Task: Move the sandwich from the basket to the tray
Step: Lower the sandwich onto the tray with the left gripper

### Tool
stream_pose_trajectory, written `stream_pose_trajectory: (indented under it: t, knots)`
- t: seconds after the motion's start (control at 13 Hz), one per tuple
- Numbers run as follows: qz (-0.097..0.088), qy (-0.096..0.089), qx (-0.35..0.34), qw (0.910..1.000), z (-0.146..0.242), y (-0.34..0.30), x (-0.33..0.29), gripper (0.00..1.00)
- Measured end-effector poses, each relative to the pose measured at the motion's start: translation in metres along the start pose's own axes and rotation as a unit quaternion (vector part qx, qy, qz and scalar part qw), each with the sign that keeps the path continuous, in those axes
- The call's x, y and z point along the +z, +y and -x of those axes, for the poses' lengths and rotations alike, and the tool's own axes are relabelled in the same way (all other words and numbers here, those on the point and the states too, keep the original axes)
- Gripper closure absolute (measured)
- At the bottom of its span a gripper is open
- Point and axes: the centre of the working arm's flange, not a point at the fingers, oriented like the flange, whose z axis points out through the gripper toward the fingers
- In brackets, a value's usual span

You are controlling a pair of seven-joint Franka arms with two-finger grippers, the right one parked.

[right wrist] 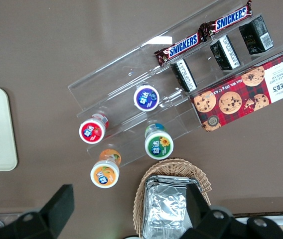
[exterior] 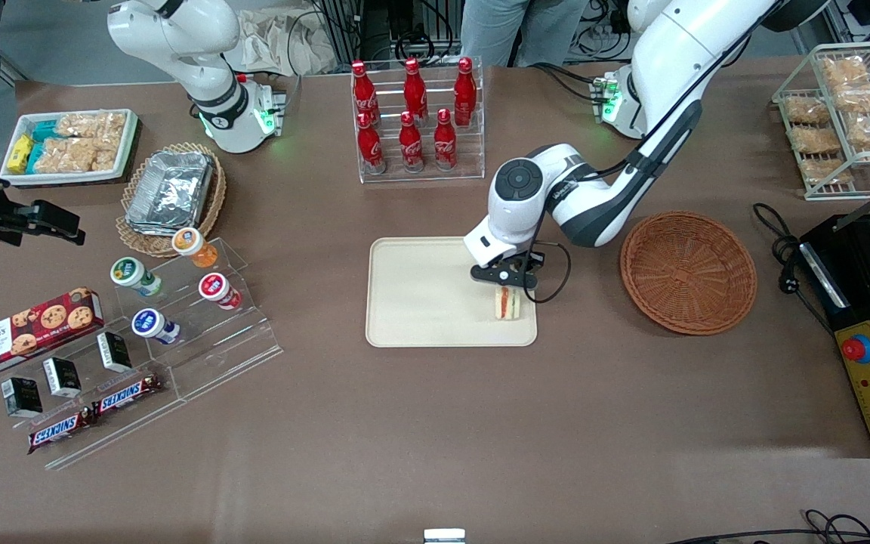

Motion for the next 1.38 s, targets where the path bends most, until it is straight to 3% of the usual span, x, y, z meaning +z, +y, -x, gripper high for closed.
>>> stream_pose_trajectory:
  t: [0.46,1.31,1.38]
  knots:
    - [-0.014,0.001,-0.002,0.9999,0.004,-0.003,0.024,0.78]
    - [-0.013,-0.002,-0.005,0.9999,0.006,-0.003,0.034,0.79]
    - [-0.013,-0.002,-0.005,0.9999,0.006,-0.003,0.034,0.73]
